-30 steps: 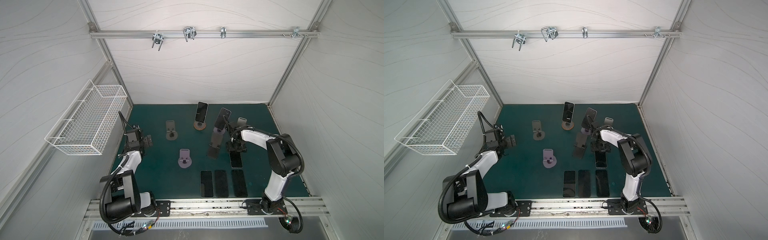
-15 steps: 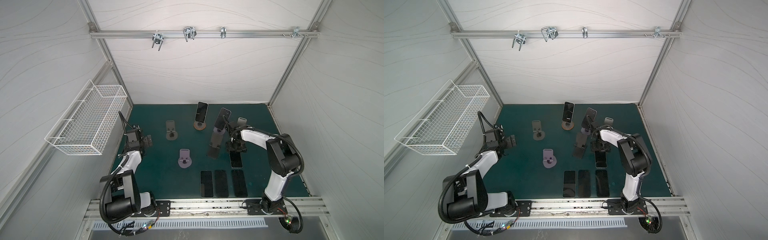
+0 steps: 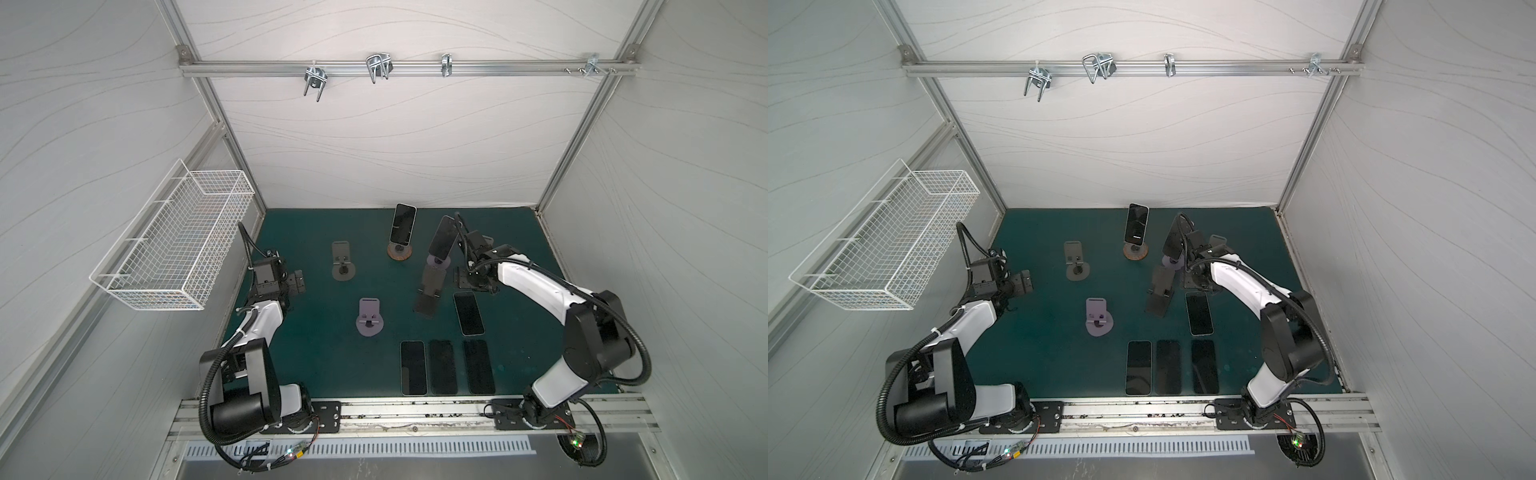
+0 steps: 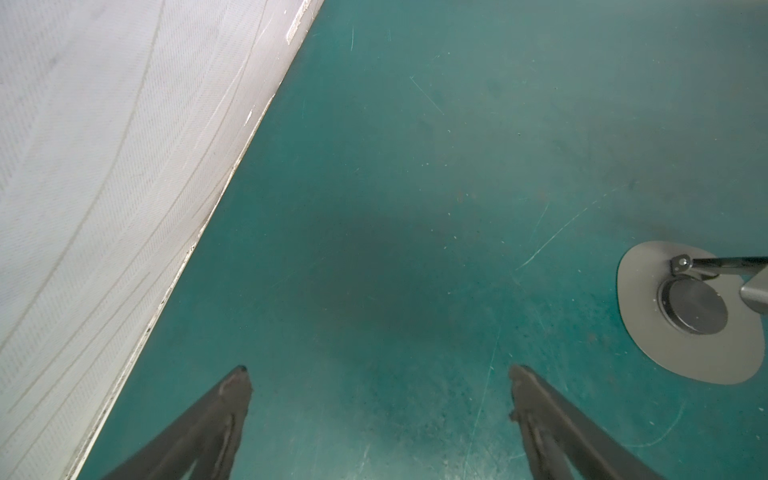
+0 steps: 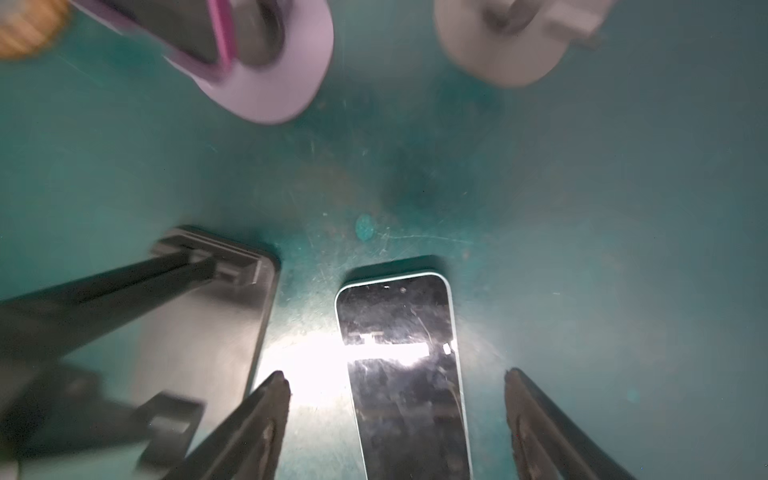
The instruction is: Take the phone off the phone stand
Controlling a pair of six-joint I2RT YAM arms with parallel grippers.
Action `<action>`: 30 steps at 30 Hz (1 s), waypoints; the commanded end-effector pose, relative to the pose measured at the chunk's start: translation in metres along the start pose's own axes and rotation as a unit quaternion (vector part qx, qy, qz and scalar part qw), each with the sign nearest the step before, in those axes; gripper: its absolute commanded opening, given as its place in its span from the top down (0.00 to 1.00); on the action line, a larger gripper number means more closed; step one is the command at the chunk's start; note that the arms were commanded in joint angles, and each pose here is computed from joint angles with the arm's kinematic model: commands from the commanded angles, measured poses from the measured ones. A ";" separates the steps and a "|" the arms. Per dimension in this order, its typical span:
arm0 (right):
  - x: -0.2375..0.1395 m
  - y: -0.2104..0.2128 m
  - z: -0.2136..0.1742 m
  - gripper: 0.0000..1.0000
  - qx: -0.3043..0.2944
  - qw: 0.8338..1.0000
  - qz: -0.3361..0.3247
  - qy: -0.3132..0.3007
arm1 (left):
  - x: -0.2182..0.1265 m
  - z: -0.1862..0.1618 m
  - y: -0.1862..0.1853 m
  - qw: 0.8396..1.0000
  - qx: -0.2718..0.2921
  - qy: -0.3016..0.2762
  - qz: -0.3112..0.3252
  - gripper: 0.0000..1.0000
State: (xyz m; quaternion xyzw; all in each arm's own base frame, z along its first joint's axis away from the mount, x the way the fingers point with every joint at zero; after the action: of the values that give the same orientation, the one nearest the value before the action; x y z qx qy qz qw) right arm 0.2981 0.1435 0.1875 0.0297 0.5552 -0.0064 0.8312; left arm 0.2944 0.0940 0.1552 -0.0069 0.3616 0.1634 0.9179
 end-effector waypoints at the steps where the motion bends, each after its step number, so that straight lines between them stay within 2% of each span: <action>1: -0.013 -0.005 -0.004 0.17 -0.006 1.000 -0.007 -0.001 | -0.003 0.018 0.002 1.000 0.003 -0.028 -0.001 0.01; 5: -0.011 -0.009 -0.010 0.16 -0.012 1.000 -0.010 0.013 | -0.004 0.019 0.002 1.000 0.003 -0.030 0.000 0.01; 16: -0.078 -0.028 0.002 0.09 0.001 0.997 0.002 -0.081 | -0.003 0.019 0.002 1.000 0.004 -0.028 -0.003 0.01; 19: -0.089 -0.029 0.005 0.03 0.015 0.994 0.015 -0.109 | -0.003 0.019 0.001 1.000 0.006 -0.026 -0.007 0.01; 24: -0.097 -0.022 0.020 0.01 0.059 0.984 0.050 -0.161 | -0.007 0.017 -0.001 0.999 0.012 -0.029 -0.019 0.01; 30: -0.095 -0.012 0.038 0.01 0.152 0.976 0.043 -0.153 | -0.008 0.016 -0.003 0.999 0.016 -0.034 -0.028 0.01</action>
State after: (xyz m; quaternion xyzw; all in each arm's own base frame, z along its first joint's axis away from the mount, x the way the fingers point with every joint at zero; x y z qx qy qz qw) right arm 0.2860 0.1233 0.2802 0.1264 0.4282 -0.0252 0.8944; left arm 0.2943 0.0901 0.1565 -0.0063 0.3615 0.1412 0.9216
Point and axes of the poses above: each gripper's point midway between its finger pads, its own x axis out along the fingers, its own y axis along the line the jaws close on, z = x × y, the point moved 8 cm from there along -x, back along the fingers, and after that the axes turned 3 degrees about x, right-handed, at the moved point
